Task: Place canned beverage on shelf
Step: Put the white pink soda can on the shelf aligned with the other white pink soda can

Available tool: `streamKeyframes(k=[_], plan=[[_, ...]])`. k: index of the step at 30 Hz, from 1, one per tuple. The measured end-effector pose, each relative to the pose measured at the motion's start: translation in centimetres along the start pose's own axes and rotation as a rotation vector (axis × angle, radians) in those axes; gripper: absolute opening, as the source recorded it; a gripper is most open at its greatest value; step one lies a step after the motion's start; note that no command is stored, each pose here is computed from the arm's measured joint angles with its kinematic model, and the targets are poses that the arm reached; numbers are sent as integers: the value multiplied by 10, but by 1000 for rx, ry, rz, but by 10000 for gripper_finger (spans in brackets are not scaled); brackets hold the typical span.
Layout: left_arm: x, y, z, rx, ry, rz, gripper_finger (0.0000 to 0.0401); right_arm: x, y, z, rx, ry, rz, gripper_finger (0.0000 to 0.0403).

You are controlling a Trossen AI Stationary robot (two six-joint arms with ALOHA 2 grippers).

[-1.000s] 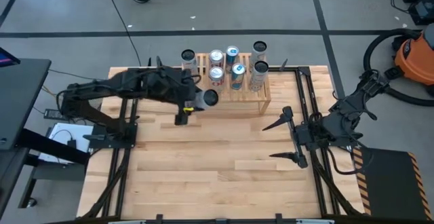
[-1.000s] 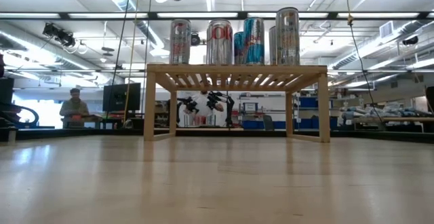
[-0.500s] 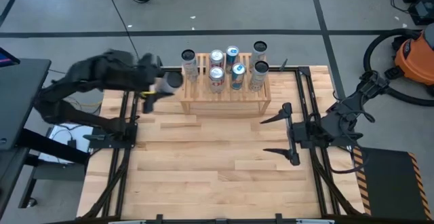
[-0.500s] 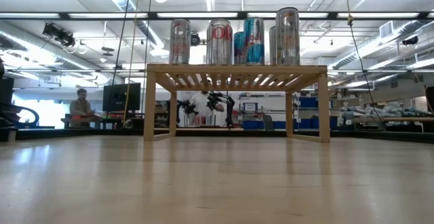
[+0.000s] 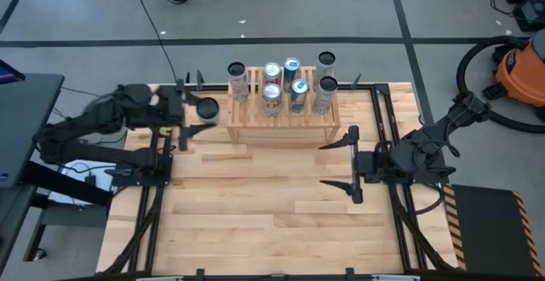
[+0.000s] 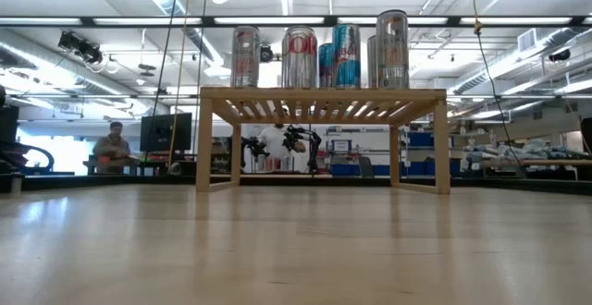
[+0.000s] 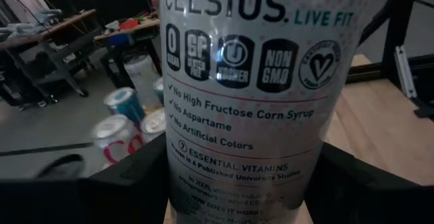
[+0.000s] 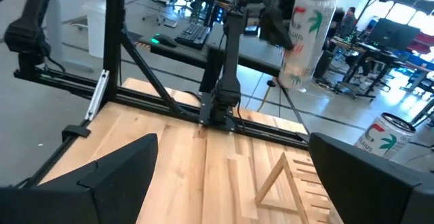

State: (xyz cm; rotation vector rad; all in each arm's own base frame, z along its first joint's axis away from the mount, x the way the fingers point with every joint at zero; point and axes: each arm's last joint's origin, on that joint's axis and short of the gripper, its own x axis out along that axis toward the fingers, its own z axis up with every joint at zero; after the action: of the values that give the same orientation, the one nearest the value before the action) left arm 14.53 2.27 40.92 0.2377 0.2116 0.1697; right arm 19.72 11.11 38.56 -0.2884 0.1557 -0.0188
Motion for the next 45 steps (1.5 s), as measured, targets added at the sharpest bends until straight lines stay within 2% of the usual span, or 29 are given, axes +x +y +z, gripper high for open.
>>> streamKeyframes(k=[9, 17, 22, 29, 39, 45], plan=[[46, -18, -70, -36, -76, 28, 263, 9, 3, -3, -9, 20, -7, 393], [58, -12, -105, -148, -188, 64, 264, 8, 3, -2, 4, 3, 13, 393], [58, 1, -113, -229, -204, 80, 264, 8, 3, -1, 4, 1, 24, 393], [70, 21, -127, -324, -176, 26, 264, 8, 3, -2, 5, 1, 25, 393], [92, 38, -142, -336, -181, -41, 264, 8, 3, -1, 4, 1, 25, 393], [102, 45, -154, -342, -143, -21, 264, 8, 3, -2, 4, 1, 24, 393]])
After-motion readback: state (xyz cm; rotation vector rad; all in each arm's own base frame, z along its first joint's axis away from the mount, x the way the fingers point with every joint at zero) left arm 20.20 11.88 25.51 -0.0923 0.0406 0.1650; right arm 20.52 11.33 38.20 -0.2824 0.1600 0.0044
